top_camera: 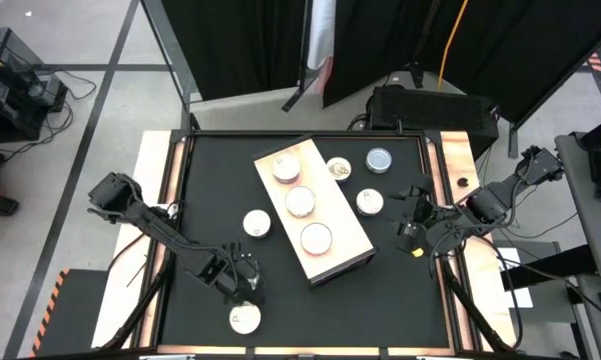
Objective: Stack canned seafood by type on shelf
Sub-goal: Stack the green tuna can on top of the green tuna can on the shelf
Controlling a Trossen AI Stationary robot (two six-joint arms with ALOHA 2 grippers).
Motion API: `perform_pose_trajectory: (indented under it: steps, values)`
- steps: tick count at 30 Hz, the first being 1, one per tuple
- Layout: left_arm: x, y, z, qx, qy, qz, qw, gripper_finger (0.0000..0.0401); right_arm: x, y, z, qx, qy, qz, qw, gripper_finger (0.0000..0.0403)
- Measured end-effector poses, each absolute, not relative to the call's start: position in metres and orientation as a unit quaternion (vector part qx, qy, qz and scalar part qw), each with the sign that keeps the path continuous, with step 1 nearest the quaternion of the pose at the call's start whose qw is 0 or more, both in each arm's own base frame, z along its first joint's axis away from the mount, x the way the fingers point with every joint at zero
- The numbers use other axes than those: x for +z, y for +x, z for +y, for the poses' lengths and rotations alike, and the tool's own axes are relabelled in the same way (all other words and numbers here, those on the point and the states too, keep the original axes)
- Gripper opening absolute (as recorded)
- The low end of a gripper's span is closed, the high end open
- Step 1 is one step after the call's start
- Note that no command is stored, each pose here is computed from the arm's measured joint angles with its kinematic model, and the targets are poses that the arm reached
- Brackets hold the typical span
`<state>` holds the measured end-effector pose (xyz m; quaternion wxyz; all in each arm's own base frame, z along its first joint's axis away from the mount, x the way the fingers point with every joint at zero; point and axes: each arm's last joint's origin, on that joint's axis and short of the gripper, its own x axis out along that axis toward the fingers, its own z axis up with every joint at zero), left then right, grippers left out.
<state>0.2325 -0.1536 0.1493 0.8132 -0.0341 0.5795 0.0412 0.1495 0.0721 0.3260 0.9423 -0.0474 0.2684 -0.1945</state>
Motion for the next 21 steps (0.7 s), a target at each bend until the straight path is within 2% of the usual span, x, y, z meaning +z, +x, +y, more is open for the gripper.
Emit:
perform_pose_trajectory:
  steps: [16, 21]
  values:
    - [0.147, 0.225, -0.154, 0.036, -0.056, 0.59, 0.804, 0.0, 0.326, 0.149, 0.072, -0.195, -0.046, 0.268, 0.942, 0.0254]
    - [0.178, 0.223, -0.161, -0.002, -0.077, 0.586, 0.807, 0.0, 0.326, 0.149, 0.072, -0.195, -0.046, 0.268, 0.943, 0.0254]
